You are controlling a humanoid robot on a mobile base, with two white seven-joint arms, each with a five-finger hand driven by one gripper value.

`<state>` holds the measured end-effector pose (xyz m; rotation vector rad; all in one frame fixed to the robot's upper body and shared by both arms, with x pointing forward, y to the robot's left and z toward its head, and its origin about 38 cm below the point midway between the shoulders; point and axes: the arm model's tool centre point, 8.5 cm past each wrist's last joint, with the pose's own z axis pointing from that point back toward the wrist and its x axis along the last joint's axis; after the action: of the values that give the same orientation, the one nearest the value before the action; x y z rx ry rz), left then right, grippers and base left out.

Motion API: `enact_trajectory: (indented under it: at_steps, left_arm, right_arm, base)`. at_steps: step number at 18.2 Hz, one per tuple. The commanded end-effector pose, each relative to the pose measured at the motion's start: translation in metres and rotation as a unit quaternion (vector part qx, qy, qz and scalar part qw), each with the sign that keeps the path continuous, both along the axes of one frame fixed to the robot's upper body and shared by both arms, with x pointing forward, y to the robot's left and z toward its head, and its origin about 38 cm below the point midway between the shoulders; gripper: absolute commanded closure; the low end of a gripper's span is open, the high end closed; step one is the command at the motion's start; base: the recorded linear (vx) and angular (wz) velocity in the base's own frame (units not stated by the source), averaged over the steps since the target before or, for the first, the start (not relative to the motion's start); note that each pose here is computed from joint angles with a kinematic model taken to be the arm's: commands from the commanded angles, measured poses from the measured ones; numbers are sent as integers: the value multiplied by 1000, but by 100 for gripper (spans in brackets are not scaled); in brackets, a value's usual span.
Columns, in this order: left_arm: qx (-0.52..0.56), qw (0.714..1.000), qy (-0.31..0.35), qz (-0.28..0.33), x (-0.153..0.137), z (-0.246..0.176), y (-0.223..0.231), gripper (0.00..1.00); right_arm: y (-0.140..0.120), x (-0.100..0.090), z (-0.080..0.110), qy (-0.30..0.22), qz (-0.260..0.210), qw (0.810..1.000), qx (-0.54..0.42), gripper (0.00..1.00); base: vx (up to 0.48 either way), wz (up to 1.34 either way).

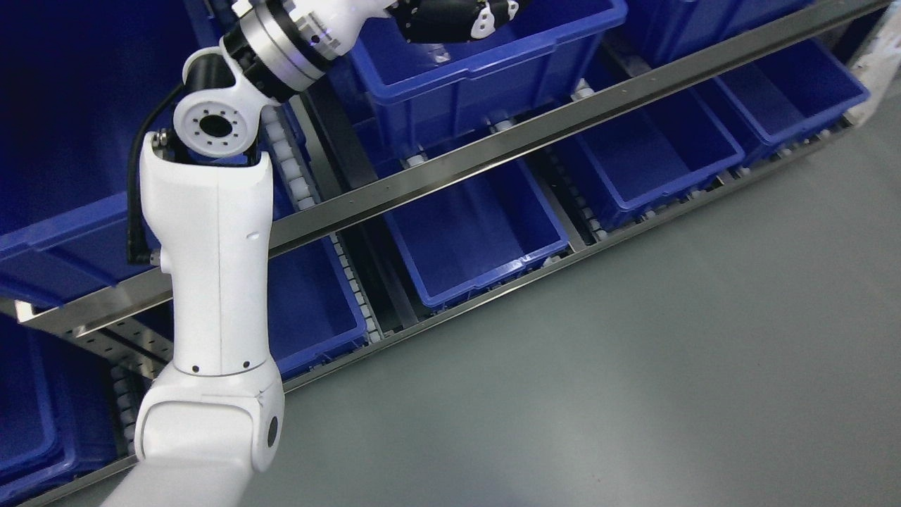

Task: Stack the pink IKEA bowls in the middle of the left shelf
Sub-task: 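Lower the stacked bowls into the middle blue bin and open the left hand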

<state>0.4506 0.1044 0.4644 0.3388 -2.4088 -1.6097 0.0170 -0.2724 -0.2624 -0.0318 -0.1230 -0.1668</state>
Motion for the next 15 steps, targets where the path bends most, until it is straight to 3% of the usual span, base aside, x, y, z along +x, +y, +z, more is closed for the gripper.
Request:
enact_trajectory:
  at_steps: [1, 5, 12, 15]
  left_arm:
    - [125, 991, 22, 50, 17, 5, -55, 97]
    - [163, 981, 41, 93, 42, 10, -56, 96]
    - [234, 957, 114, 124, 86, -39, -64, 96]
    - [249, 951, 119, 138, 91, -50, -61, 96]
  right_arm:
    - [-11, -1, 1, 2, 1, 1000, -8, 0]
    - [-11, -1, 1, 2, 0, 1000, -9, 0]
    - [-11, -1, 1, 2, 1, 1000, -8, 0]
    - [-11, -1, 1, 2, 1, 1000, -8, 0]
  base:
    - [64, 556]
    - [87, 395]
    - [100, 134]
    - [78, -64]
